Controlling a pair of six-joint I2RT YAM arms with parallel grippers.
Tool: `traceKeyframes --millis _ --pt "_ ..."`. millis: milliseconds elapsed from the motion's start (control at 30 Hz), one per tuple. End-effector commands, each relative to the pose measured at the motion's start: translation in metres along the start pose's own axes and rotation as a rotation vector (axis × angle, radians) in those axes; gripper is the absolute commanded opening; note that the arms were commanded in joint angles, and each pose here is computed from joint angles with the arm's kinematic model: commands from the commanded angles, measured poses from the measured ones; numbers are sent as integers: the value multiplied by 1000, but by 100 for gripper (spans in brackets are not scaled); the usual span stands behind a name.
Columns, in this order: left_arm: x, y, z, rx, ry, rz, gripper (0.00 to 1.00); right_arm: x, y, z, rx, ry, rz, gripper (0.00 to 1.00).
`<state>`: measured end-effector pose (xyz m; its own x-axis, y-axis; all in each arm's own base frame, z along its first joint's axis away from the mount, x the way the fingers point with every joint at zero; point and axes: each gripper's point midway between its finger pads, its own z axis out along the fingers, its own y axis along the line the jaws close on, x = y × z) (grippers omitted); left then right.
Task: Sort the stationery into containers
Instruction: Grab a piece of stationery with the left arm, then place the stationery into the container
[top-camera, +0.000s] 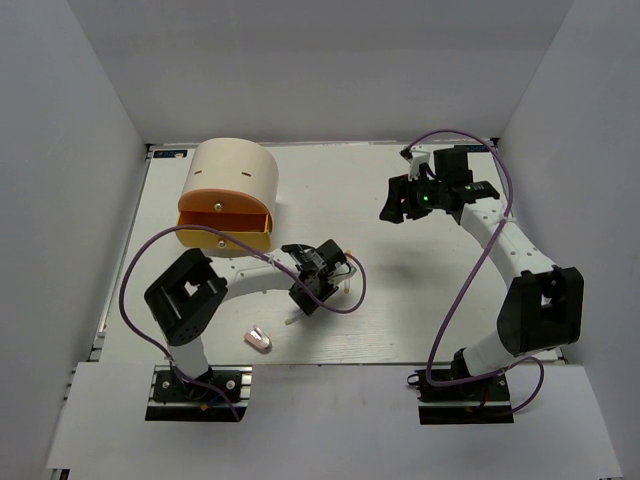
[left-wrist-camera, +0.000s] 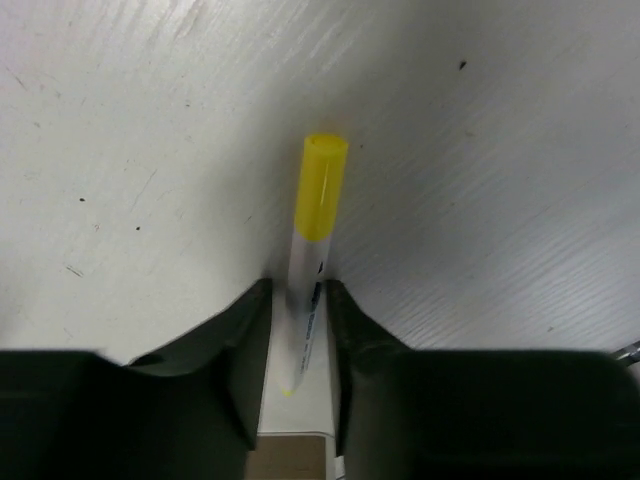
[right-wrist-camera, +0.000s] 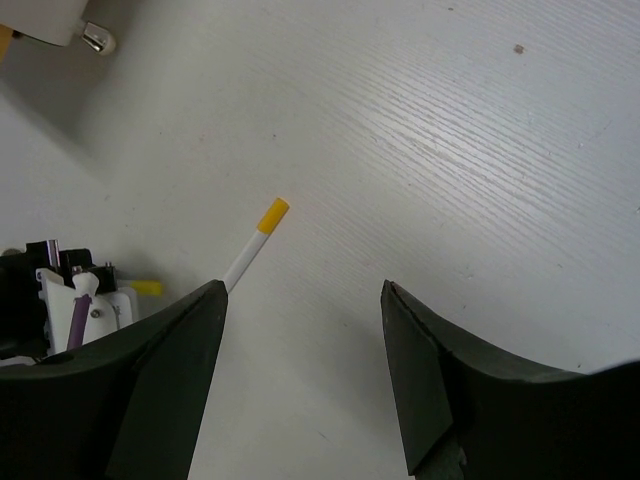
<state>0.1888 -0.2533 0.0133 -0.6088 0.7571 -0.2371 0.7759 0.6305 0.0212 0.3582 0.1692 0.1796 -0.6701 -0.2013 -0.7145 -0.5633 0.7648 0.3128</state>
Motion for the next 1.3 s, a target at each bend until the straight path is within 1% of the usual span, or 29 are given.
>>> traceKeyframes --millis 0,33,67,100,167,267,300,333,400,433,467,500,533,567,600,633,667,700,733,767,800,867,900,933,1000,1033,1067,1133,1267 --pt "1 2 10 -30 -5 11 35 -3 4 -5 -15 -22 8 69" --pt "1 2 10 -30 -5 11 32 -2 3 -5 -16 -22 9 69" --pt "-1 0 10 -19 -14 11 25 -3 4 -6 -18 -23 6 69" --pt "-1 0 10 -19 -14 11 21 -2 3 -6 -14 -23 9 69" --pt "-11 -5 3 8 -61 -21 13 -3 4 -8 -14 -29 -3 69" --pt "-41 -6 -31 44 -222 -104 10 0 4 -8 -15 -29 -9 69" --pt "-57 -7 -56 56 -316 -125 7 1 4 -8 -18 -27 -7 69" --pt "-65 2 -70 10 -375 -157 5 0 5 -9 -19 -33 -10 69" --pt "-84 10 -100 -19 -499 -242 0 2 7 -8 -28 -33 -11 69" --pt "-90 28 -126 -85 -590 -305 0 2 7 -8 -29 -33 -14 69" --pt "-98 32 -142 -93 -658 -359 0 2 8 -7 -34 -33 -14 69" --pt "-97 46 -156 -158 -705 -412 0 3 6 -6 -33 -32 -9 69" --pt "-101 51 -171 -169 -758 -451 0 2 7 -6 -36 -34 -13 69" --pt "-99 59 -191 -173 -827 -511 0 1 6 -6 -35 -36 -14 69" --pt "-97 65 -203 -191 -865 -560 0 -1 7 -7 -36 -41 -16 69" --pt "-91 80 -214 -262 -902 -634 0 0 7 -6 -37 -38 -16 69" --pt "-87 89 -224 -271 -941 -757 0 -2 7 -6 -38 -44 -17 69" --pt "-72 97 -237 -300 -966 -844 0 -2 6 -5 -36 -44 -19 69" --pt "-59 114 -244 -369 -998 -949 0 -3 7 -6 -39 -46 -19 69" --pt "-52 118 -249 -376 -1024 -1011 0 -3 7 -5 -41 -46 -19 69" --pt "-45 123 -252 -350 -1069 -1161 0 -3 8 -5 -45 -45 -18 69" --pt "-19 133 -260 -368 -1103 -1324 0 -4 8 -4 -46 -47 -18 69" --pt "-13 136 -262 -318 -1155 -1494 0 -3 8 -4 -50 -46 -17 69" --pt "1 136 -259 -327 -1137 -1555 0 -4 8 -4 -48 -49 -17 69" --pt "18 143 -259 -310 -1182 -1693 0 -5 9 -4 -54 -51 -20 69" --pt "24 145 -258 -286 -1205 -1791 0 -5 9 -4 -53 -52 -20 69" --pt "28 146 -253 -292 -1213 -1830 0 -5 9 -4 -55 -52 -19 69" --pt "35 154 -258 -273 -1285 -1947 0 -5 9 -2 -59 -52 -14 69" --pt "27 168 -267 -262 -1400 -2017 0 -1 11 -2 -68 -47 -11 69"
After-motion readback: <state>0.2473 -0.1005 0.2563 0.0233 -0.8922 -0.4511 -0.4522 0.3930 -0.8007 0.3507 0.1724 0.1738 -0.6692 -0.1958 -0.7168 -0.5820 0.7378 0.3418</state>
